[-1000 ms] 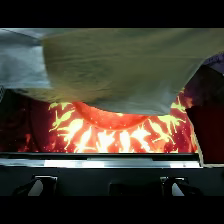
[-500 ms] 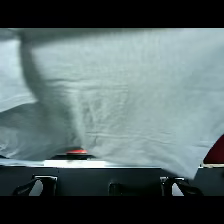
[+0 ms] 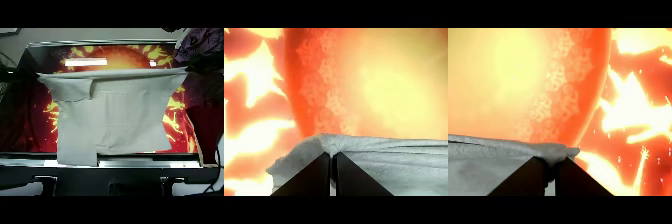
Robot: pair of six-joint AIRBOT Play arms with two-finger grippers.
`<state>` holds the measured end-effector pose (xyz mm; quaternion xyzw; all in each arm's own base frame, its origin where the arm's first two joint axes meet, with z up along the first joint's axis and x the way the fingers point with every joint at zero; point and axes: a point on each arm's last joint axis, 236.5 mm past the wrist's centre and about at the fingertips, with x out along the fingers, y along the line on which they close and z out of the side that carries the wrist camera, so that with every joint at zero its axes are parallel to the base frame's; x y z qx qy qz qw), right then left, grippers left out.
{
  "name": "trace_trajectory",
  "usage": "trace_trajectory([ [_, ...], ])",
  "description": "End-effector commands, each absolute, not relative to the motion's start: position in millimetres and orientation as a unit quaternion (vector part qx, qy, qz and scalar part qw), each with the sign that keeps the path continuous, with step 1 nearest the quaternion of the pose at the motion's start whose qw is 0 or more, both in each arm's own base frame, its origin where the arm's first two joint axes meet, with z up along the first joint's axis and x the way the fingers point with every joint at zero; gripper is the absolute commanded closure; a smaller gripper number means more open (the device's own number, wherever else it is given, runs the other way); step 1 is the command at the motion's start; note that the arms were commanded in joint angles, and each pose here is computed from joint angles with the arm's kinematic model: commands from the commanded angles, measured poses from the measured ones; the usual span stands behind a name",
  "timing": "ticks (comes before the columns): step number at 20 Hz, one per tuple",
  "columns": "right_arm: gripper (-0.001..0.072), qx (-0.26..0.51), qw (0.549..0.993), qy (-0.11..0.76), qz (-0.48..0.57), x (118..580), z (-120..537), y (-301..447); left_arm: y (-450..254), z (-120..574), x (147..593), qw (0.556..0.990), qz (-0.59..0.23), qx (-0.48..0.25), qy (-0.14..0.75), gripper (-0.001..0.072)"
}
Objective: Fold the clothes and pants, and hang the long-sleeved shirts on hangers.
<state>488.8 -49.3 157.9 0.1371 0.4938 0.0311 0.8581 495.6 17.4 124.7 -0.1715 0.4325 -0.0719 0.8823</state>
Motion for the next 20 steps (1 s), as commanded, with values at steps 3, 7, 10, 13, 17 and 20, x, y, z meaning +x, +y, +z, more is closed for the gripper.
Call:
trace_trajectory([
  [3,0.0681,0.145,0.825,0.546,0.024,542.9,29.4,-67.7,-4.7,-20.9,571.7,0.85,-0.088,-0.131,0.502,0.0693],
  [7,0.0681,0.144,0.811,0.566,0.018,543.6,0.9,-72.2,-6.5,-26.7,584.5,0.849,-0.092,-0.132,0.504,0.0693],
  [10,0.0681,0.143,0.783,0.605,0.019,523.6,-10.6,-70.2,-9.3,-38.3,547.3,0.801,-0.092,-0.143,0.574,0.0693],
  [13,0.0681,0.141,0.74,0.657,0.011,495.8,-26.6,-67.4,-9.2,-49.7,503.2,0.74,-0.082,-0.145,0.651,0.0693],
  [17,0.0681,0.128,0.678,0.724,-0.003,457.3,-58.3,-52.1,-12.6,-51.4,471.2,0.69,-0.073,-0.156,0.703,0.0693],
  [20,0.0681,0.111,0.658,0.745,-0.025,444.2,-72.4,-51.4,-17.5,-52.4,452.9,0.657,-0.064,-0.169,0.732,0.0693],
])
